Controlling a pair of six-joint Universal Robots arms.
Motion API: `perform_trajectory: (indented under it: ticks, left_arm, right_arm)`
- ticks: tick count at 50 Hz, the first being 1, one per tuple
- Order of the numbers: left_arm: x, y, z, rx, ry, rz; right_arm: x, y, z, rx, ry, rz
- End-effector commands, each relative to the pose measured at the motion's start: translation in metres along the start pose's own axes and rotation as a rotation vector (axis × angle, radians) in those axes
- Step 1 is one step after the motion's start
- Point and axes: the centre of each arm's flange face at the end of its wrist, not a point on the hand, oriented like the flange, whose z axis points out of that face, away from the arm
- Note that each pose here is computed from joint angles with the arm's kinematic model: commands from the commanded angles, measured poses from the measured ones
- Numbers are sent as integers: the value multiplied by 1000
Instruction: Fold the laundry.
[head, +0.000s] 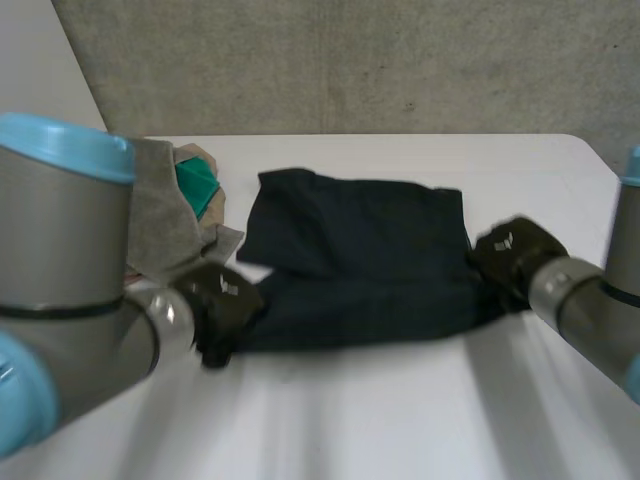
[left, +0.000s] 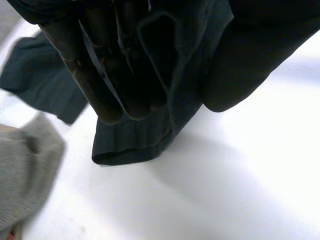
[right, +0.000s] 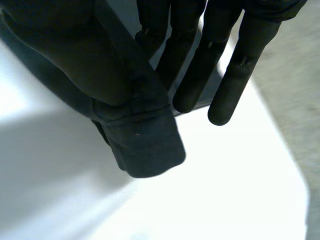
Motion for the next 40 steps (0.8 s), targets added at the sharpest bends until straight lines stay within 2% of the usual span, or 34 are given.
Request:
perform_trajectory:
  ticks: [1,6,11,16,23,33,40]
  left_arm:
    - [18,3,-27,-39,65,106]
    - [-3,-17,-6,24,-11,84]
    - [-41,-49,45,166,-152,-11]
    - [-70,-73,90,295,-265,-73]
    - [-98,-96,146,457,-400,-77]
    - [-110,-84,190,467,-533,-36]
    - [-115,-78,208,505,-600,-44]
  right_arm:
    - [-11,11,-35,-43,-139,-180]
    - [3,-2,-20,43,-36,-84]
    - [24,-16,21,151,103,84]
    - [46,-21,65,205,264,192]
    - [55,-29,119,289,421,213]
    - [34,-23,186,445,501,186]
    - [42,-15,210,495,561,240]
